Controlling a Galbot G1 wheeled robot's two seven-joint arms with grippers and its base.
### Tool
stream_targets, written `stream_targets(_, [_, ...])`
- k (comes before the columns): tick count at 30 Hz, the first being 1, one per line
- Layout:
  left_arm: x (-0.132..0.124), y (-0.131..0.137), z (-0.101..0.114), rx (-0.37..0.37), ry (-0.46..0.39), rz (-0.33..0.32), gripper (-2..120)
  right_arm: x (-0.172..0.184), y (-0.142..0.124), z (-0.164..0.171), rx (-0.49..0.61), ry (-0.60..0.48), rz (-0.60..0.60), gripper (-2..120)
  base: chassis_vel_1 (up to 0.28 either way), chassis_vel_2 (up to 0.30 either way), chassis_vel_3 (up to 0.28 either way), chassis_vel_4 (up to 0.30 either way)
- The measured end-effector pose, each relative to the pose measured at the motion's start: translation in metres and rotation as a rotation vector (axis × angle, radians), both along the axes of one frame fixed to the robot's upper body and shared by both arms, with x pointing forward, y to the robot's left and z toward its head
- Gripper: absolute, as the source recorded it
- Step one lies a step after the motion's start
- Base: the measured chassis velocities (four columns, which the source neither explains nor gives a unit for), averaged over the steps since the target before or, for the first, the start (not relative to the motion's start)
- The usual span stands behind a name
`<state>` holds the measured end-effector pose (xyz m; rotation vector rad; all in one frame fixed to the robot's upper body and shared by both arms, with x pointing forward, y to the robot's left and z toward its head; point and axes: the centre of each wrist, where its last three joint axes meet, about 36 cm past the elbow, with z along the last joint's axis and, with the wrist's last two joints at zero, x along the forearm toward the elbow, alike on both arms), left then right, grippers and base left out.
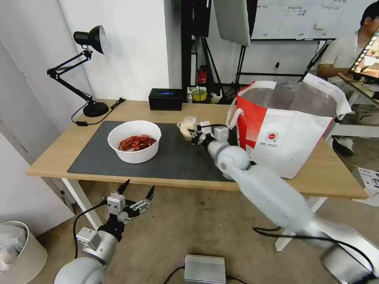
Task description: Pick up the trash from the table and place it into the takeout bag.
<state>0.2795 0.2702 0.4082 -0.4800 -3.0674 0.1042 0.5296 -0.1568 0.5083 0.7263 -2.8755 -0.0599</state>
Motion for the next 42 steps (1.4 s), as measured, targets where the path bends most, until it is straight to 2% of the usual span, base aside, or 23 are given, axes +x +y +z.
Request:
stream_targets(1, [0.000, 0.000, 0.000, 0.000, 0.000, 0.000, 100, 0.000, 0.000, 0.000, 0.000, 0.000, 0.000, 0, 0.000, 0.000, 0.000, 0.000])
stream_targets(4, [-0.001, -0.003, -0.001, -0.002, 0.001, -0.004, 100, -0.032, -0.022, 0.028, 0.002, -0.077, -0.003, 0, 0.000, 0.000, 0.000, 0.000])
stream_targets(9, [-0.002, -0.006, 0.000, -0.005, 0.000, -0.008, 100, -0.050, -0.044, 0.058, -0.028, -0.170, -0.046, 0, 0.000, 0.000, 0.000, 0.000])
stream_targets(12, [-0.003, -0.009, -0.001, -0.007, -0.001, -0.010, 100, -0.058, -0.067, 0.087, -0.107, -0.299, -0.103, 0, 0.000, 0.000, 0.000, 0.000])
stream_targets(13, [-0.003, -0.009, -0.001, -0.007, -0.001, -0.010, 100, -0.058, -0.067, 0.087, -0.107, -0.299, -0.103, 0, 0.000, 0.000, 0.000, 0.000])
stream_targets(17, [-0.005, -0.013, -0.002, -0.010, 0.000, -0.014, 100, -0.059, -0.092, 0.107, -0.213, -0.433, -0.177, 0, 0.000, 0.000, 0.000, 0.000])
stream_targets(19, [-0.005, -0.014, -0.002, -0.010, -0.001, -0.014, 100, -0.059, -0.096, 0.110, -0.234, -0.453, -0.200, 0, 0.000, 0.000, 0.000, 0.000])
stream_targets(21, [-0.005, -0.015, -0.002, -0.011, -0.002, -0.015, 100, -0.059, -0.102, 0.114, -0.268, -0.463, -0.277, 0, 0.000, 0.000, 0.000, 0.000])
stream_targets(26, [-0.005, -0.015, -0.002, -0.011, -0.003, -0.015, 100, -0.057, -0.108, 0.121, -0.290, -0.440, -0.384, 0, 0.000, 0.000, 0.000, 0.000])
stream_targets(30, [-0.005, -0.015, -0.002, -0.011, -0.003, -0.015, 100, -0.053, -0.114, 0.129, -0.297, -0.374, -0.469, 0, 0.000, 0.000, 0.000, 0.000])
stream_targets(33, [-0.006, -0.016, -0.001, -0.012, -0.003, -0.016, 100, -0.052, -0.118, 0.138, -0.260, -0.210, -0.526, 0, 0.000, 0.000, 0.000, 0.000])
stream_targets(34, [-0.006, -0.016, -0.001, -0.012, -0.003, -0.016, 100, -0.052, -0.118, 0.138, -0.260, -0.210, -0.526, 0, 0.000, 0.000, 0.000, 0.000])
stream_targets(36, [-0.006, -0.016, -0.001, -0.014, -0.003, -0.015, 100, -0.047, -0.122, 0.140, -0.228, -0.123, -0.560, 0, 0.000, 0.000, 0.000, 0.000])
stream_targets(42, [-0.005, -0.016, -0.001, -0.014, -0.005, -0.014, 100, -0.042, -0.124, 0.137, -0.208, -0.078, -0.579, 0, 0.000, 0.000, 0.000, 0.000])
